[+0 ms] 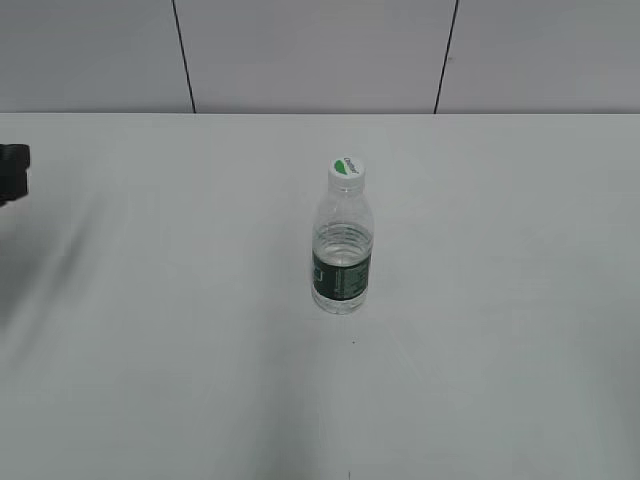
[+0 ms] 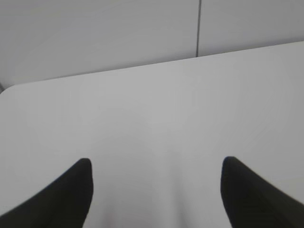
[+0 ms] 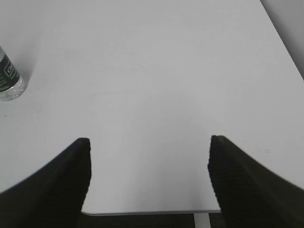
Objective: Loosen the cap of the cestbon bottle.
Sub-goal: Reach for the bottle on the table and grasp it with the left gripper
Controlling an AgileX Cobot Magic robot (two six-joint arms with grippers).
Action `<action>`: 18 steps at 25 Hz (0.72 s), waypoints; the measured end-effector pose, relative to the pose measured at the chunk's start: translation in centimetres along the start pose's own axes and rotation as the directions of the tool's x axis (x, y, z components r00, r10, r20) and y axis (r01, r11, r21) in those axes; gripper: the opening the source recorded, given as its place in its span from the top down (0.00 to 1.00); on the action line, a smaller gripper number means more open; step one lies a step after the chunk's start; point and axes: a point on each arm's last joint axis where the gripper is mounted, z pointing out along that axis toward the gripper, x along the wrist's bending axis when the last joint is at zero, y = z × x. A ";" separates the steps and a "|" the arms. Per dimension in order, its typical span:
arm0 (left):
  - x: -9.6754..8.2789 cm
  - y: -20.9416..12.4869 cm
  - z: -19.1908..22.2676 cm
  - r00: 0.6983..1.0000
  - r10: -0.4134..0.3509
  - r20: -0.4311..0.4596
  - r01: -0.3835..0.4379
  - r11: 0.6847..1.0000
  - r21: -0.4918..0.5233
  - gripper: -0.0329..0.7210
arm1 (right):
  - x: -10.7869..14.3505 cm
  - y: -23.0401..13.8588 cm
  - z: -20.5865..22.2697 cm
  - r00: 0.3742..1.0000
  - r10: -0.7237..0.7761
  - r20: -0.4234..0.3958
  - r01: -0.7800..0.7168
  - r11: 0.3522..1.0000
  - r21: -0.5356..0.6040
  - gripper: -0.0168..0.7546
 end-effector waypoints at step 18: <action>-6.8 -5.4 5.5 0.702 0.113 0.703 0.009 0.986 -0.168 0.31 | 0.0 0.0 0.0 1.000 0.001 0.000 -0.001 1.000 0.000 0.21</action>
